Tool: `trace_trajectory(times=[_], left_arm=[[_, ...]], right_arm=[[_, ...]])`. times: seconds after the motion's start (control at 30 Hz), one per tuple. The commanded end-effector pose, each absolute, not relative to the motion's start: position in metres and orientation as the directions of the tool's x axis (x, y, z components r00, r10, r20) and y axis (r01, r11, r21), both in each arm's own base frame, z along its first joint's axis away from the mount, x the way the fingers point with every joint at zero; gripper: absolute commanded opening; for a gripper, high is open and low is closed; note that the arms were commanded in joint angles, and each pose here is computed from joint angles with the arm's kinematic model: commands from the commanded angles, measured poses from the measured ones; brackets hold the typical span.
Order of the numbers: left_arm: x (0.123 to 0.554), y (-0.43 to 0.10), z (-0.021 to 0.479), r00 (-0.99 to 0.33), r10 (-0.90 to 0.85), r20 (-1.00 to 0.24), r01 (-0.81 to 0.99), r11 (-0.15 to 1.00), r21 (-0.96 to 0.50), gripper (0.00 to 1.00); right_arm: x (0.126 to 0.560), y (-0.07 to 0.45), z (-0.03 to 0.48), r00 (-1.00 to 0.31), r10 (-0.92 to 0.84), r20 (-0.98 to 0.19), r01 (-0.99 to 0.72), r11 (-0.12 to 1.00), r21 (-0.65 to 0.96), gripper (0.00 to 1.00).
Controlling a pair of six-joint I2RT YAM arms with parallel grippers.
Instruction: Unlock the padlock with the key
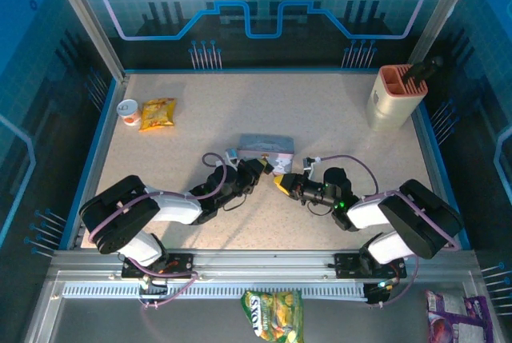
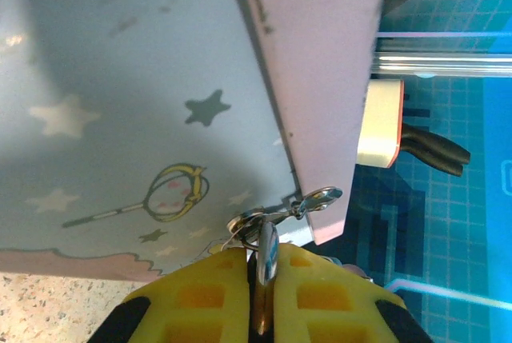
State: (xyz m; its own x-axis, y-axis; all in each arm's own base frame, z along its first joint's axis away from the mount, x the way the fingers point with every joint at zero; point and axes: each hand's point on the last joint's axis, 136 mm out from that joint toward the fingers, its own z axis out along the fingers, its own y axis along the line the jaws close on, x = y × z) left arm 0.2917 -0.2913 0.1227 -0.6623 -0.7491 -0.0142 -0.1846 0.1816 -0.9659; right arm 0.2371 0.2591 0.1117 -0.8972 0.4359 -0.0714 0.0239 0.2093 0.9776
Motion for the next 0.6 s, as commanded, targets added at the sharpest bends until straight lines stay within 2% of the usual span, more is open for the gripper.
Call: trace_trajectory(times=[0.0, 0.57], left_arm=[[0.225, -0.361, 0.160, -0.899, -0.435, 0.050, -0.106, 0.105, -0.989, 0.01], [0.222, -0.365, 0.168, -0.907, -0.420, 0.030, -0.081, 0.103, -0.991, 0.00]], right_arm=[[0.267, 0.257, 0.149, -0.851, 0.500, -0.162, -0.086, 0.171, 0.982, 0.00], [0.276, 0.244, 0.154, -0.852, 0.509, -0.121, -0.062, 0.132, 0.989, 0.00]])
